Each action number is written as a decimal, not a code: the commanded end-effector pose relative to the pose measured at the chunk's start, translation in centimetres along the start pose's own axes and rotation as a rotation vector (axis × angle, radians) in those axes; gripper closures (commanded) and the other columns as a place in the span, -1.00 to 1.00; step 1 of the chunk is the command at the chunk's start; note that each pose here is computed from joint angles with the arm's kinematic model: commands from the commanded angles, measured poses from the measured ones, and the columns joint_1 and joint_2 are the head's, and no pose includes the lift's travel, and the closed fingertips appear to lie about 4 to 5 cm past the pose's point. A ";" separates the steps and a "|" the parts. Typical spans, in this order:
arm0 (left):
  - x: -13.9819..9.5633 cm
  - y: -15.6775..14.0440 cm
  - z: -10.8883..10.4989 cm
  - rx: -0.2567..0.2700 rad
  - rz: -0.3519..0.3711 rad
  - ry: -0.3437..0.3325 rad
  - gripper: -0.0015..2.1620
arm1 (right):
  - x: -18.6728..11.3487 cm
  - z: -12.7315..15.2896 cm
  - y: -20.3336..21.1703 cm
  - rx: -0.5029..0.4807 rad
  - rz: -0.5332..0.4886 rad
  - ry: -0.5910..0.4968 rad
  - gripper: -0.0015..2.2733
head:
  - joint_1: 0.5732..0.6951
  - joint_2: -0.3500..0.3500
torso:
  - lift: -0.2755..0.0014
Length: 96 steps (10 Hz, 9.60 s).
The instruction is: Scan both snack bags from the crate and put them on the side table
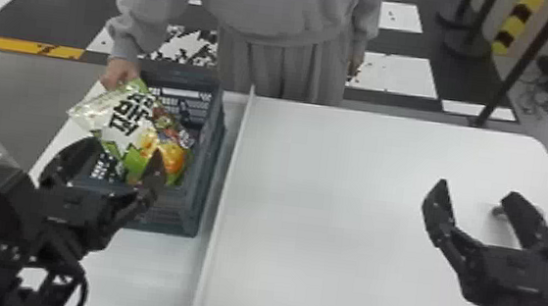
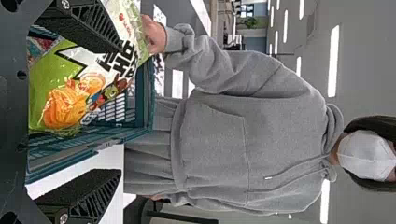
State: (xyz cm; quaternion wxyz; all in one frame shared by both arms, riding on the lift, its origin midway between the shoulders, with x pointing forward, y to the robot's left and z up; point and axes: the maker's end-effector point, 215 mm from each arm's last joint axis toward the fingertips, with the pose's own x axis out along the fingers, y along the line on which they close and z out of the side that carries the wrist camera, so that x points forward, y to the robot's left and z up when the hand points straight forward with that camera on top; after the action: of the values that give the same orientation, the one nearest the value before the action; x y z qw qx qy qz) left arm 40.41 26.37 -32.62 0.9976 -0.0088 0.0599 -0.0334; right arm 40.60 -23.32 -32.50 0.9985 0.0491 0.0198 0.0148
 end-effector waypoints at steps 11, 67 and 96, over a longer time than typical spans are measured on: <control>1.0 7.2 -1.4 -0.067 0.037 0.110 -0.93 | -0.2 -0.8 0.3 0.005 0.005 0.021 -0.93 | 1.00 0.24 | 0.36; 2.8 -6.1 3.6 0.118 -0.133 -0.107 -0.98 | -1.1 -10.9 -1.6 0.122 0.083 0.486 -0.93 | 1.00 -0.27 | 0.36; 2.6 -5.6 0.3 0.073 -0.170 -0.046 -0.96 | -0.7 -17.9 0.8 0.880 0.353 0.876 0.99 | 1.00 0.04 | 0.36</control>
State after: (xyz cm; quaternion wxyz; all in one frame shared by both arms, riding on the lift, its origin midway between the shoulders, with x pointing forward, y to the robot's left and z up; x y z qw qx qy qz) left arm 42.60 20.66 -32.65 0.9919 0.0218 0.0366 -0.1196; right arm 39.00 -20.22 -50.71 0.7614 0.4440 0.4322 0.1906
